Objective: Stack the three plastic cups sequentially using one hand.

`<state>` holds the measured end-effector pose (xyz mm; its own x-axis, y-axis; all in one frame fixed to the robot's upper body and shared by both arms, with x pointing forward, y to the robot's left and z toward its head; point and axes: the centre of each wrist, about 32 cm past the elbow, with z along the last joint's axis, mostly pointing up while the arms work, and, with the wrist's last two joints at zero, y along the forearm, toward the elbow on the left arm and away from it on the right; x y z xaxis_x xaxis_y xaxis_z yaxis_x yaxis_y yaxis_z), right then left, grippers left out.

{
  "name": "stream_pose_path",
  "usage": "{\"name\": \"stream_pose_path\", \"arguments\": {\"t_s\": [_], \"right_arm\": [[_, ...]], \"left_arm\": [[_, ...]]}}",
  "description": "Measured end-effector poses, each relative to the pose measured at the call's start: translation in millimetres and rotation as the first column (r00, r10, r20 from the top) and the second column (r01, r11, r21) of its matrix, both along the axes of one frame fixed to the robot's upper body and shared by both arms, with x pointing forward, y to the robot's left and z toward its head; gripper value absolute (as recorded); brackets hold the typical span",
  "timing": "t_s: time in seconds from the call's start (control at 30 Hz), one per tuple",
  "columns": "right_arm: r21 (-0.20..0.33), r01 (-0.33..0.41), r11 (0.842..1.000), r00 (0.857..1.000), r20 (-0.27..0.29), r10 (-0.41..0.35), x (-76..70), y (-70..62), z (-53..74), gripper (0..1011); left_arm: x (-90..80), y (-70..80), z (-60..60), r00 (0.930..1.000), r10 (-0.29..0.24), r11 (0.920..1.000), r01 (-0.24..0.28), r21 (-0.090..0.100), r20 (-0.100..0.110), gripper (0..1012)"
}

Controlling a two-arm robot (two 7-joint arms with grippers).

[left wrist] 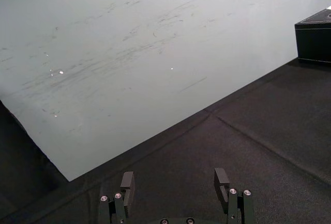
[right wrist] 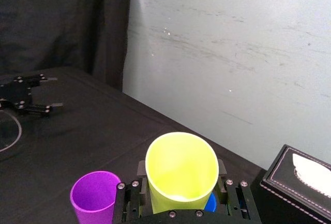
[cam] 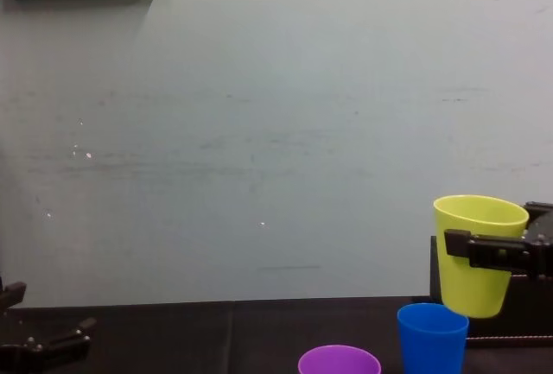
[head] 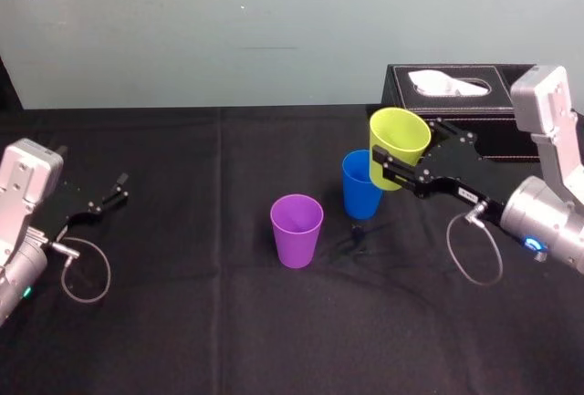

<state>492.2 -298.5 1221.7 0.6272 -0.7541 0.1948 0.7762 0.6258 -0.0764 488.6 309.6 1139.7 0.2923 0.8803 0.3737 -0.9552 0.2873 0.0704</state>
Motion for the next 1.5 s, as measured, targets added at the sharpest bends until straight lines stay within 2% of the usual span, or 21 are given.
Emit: {"name": "stream_pose_path", "arguments": {"t_s": [0.23, 0.8, 1.5], "right_arm": [[-0.012, 0.013, 1.0, 1.0, -0.003, -0.013, 14.4, 6.5, 2.0, 743], [-0.034, 0.036, 0.999, 0.999, -0.024, -0.037, 36.3, 14.7, -3.4, 743], [-0.047, 0.046, 0.998, 0.998, -0.034, -0.047, 53.3, 21.0, -14.6, 743]], "left_arm": [[0.0, 0.0, 0.0, 1.0, 0.0, 1.0, 0.0, 0.0, 0.0, 1010], [0.0, 0.0, 0.0, 1.0, 0.0, 1.0, 0.0, 0.0, 0.0, 1010], [0.0, 0.0, 0.0, 1.0, 0.0, 1.0, 0.0, 0.0, 0.0, 1010]]}}
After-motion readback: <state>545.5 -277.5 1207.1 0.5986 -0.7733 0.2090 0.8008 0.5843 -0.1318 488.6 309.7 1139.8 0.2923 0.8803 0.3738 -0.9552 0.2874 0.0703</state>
